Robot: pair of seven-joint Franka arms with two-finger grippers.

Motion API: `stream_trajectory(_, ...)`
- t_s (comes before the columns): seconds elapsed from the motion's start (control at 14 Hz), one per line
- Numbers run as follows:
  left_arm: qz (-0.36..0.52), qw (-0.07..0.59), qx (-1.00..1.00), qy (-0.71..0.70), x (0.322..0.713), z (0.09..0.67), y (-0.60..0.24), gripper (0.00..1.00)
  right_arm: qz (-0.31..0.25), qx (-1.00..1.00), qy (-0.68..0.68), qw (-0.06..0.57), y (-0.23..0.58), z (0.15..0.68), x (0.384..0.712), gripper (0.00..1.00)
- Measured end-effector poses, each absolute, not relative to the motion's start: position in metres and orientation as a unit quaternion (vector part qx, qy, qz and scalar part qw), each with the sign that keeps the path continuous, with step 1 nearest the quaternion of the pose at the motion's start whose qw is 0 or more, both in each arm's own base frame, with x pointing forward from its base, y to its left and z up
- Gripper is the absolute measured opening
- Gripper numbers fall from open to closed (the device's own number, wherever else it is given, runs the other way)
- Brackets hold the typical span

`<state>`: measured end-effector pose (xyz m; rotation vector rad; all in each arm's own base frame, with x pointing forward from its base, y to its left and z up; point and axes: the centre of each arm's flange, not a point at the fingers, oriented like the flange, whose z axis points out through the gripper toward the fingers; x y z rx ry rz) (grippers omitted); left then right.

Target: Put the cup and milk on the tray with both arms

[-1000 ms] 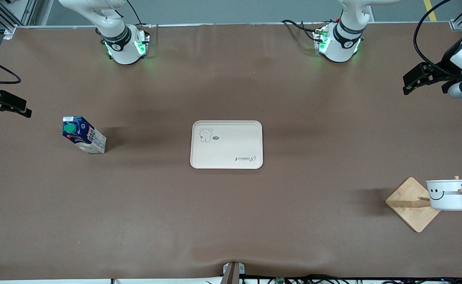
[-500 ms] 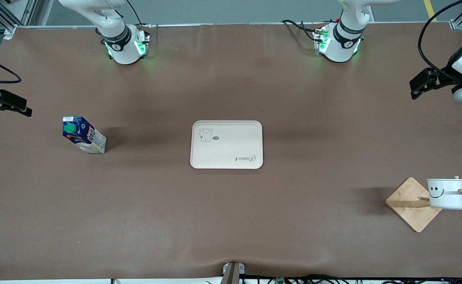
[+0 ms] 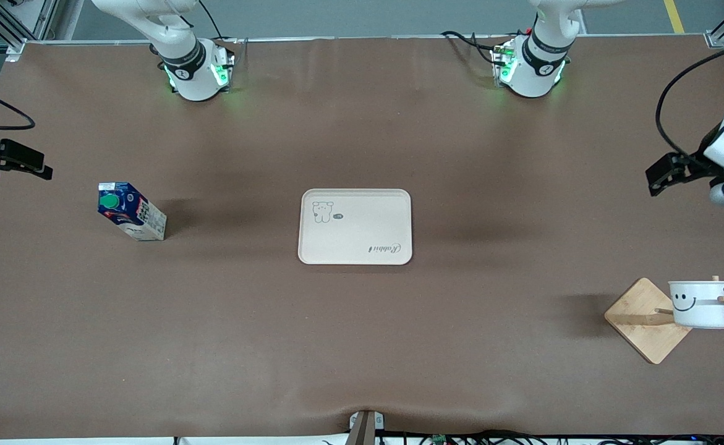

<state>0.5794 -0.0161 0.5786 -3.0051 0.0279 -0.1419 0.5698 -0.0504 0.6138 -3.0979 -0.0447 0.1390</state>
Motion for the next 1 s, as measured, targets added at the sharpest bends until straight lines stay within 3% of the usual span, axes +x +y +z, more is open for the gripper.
stream_trajectory(0.36,-0.115,0.061,-0.992,-0.007,0.592,0.516,0.018,1.00,0.062,-0.998,-0.014,0.021,-0.050,0.601,0.573,1.00)
stream_trajectory(0.71,-0.199,0.062,-0.977,-0.052,0.584,0.467,0.086,1.00,0.112,-0.993,-0.013,0.022,-0.049,0.544,0.593,1.00)
stream_trajectory(1.0,-0.226,0.058,-0.970,-0.064,0.576,0.446,0.093,1.00,0.141,-0.990,-0.014,0.024,-0.048,0.518,0.594,1.00)
